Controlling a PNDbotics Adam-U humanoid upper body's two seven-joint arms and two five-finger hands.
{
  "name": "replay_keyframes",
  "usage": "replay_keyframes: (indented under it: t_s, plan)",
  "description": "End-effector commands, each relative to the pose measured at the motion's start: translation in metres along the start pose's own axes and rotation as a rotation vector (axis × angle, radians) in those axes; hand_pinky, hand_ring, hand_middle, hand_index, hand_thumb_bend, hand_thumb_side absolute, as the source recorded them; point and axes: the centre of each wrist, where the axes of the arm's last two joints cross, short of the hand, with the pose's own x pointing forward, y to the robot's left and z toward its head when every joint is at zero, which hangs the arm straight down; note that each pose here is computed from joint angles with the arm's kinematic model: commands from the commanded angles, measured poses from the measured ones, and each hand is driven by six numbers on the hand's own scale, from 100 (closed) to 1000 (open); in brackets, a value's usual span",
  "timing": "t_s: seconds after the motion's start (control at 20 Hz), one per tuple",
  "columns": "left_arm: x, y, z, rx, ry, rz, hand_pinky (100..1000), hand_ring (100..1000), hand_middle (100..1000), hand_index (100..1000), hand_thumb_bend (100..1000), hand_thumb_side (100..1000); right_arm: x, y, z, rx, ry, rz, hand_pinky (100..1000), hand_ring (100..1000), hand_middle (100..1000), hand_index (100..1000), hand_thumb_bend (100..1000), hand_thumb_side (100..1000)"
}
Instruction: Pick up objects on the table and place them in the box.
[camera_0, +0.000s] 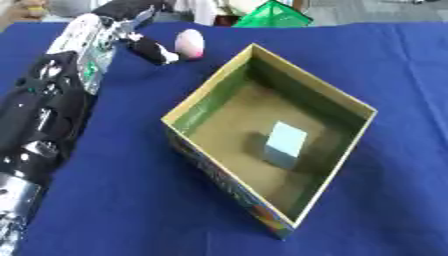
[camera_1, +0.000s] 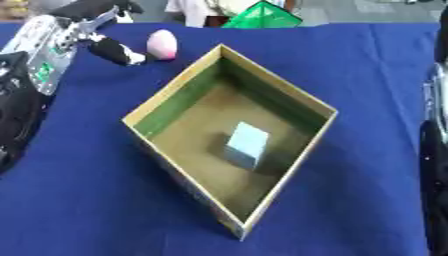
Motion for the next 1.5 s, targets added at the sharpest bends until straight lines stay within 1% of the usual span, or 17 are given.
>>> replay_keyframes:
  t_s: [0.05,0.35,0.5,0.65,0.95,1.15,1.4,1.5]
  plan:
    - [-0.006,0.017,0.002,0.016,-0.009,0.024,725,842,837,912,488,326,0.010,-0.006,-0.010,0.004,-0.039,0.010,765,906,570,817,625,1000]
    - [-0.008,0.018,0.002,0.020,-0.013,0.084,707,821,826,911,418,327,0.010,-0.005,-0.012,0.011,-0.043,0.005,765,907,569,817,627,1000]
    - [-0.009,0.019,0.003,0.038,-0.002,0.099,698,813,829,910,364,318,0.011,-0.004,-0.013,0.015,-0.046,0.002,765,906,568,817,629,1000]
    - [-0.010,0.022,0.003,0.061,0.011,0.107,694,812,831,910,356,316,0.011,-0.005,-0.015,0.018,-0.048,0.002,765,906,568,817,630,1000]
    - [-0.009,0.026,0.003,0.096,0.035,0.086,689,809,829,907,327,316,0.012,-0.004,-0.016,0.025,-0.051,-0.002,765,906,567,817,631,1000]
    - [-0.011,0.026,0.003,0.113,0.065,0.049,688,813,827,904,336,289,0.013,-0.003,-0.018,0.029,-0.056,-0.006,765,906,567,817,633,1000]
    - [-0.011,0.023,0.002,0.124,0.086,0.015,671,796,807,888,307,242,0.014,-0.001,-0.020,0.036,-0.061,-0.014,765,906,566,817,636,1000]
    - [-0.011,0.022,0.001,0.124,0.093,0.015,662,786,797,882,285,239,0.014,-0.001,-0.020,0.039,-0.063,-0.017,765,906,565,817,638,1000]
